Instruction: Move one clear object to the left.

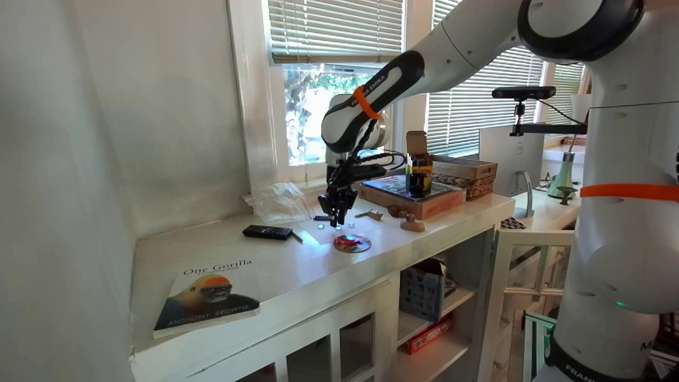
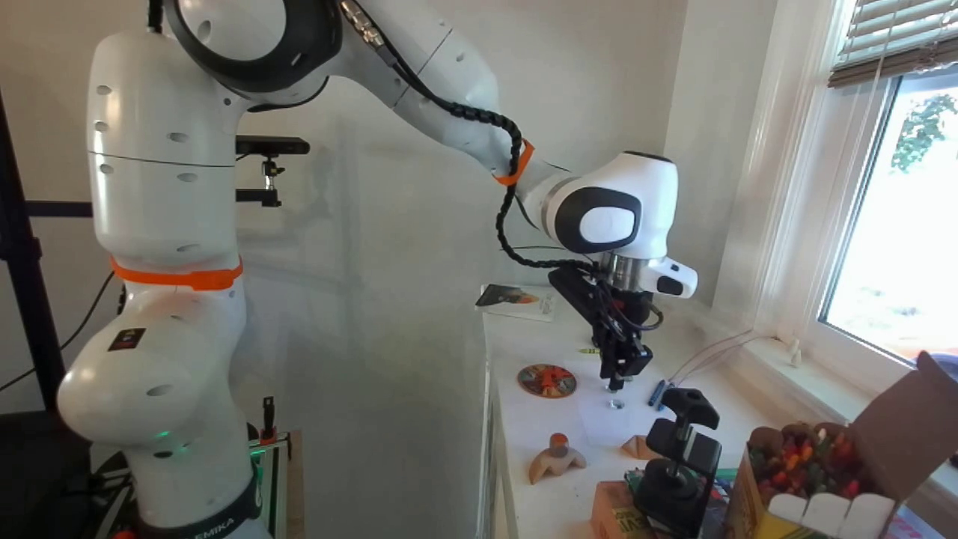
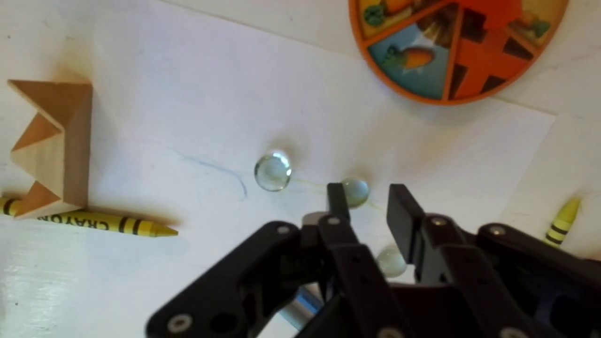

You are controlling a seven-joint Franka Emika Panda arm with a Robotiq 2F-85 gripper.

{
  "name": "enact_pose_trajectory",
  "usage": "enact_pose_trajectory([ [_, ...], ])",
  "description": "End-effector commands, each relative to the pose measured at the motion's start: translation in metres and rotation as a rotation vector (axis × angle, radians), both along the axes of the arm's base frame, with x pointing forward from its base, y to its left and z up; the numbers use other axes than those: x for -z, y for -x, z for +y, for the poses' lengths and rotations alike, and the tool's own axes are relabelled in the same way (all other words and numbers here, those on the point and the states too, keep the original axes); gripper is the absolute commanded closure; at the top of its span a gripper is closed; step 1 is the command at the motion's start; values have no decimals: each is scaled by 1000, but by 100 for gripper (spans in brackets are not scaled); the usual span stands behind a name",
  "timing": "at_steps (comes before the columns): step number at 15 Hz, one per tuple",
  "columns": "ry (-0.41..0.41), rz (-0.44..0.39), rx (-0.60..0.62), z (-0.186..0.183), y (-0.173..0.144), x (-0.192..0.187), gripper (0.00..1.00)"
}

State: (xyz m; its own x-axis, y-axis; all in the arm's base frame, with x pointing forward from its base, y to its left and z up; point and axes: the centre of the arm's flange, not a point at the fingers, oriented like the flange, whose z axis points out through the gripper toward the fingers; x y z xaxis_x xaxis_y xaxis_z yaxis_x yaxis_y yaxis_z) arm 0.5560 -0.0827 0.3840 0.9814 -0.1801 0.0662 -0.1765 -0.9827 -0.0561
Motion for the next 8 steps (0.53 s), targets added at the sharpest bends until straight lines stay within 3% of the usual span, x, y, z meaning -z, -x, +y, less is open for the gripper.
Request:
enact_pose_trajectory([
  [1,29,-5,-6,0,6,6,69],
  [6,40,-10,-24,0,6,10,63],
  [8,41,-19,-25,0,4,10,70],
])
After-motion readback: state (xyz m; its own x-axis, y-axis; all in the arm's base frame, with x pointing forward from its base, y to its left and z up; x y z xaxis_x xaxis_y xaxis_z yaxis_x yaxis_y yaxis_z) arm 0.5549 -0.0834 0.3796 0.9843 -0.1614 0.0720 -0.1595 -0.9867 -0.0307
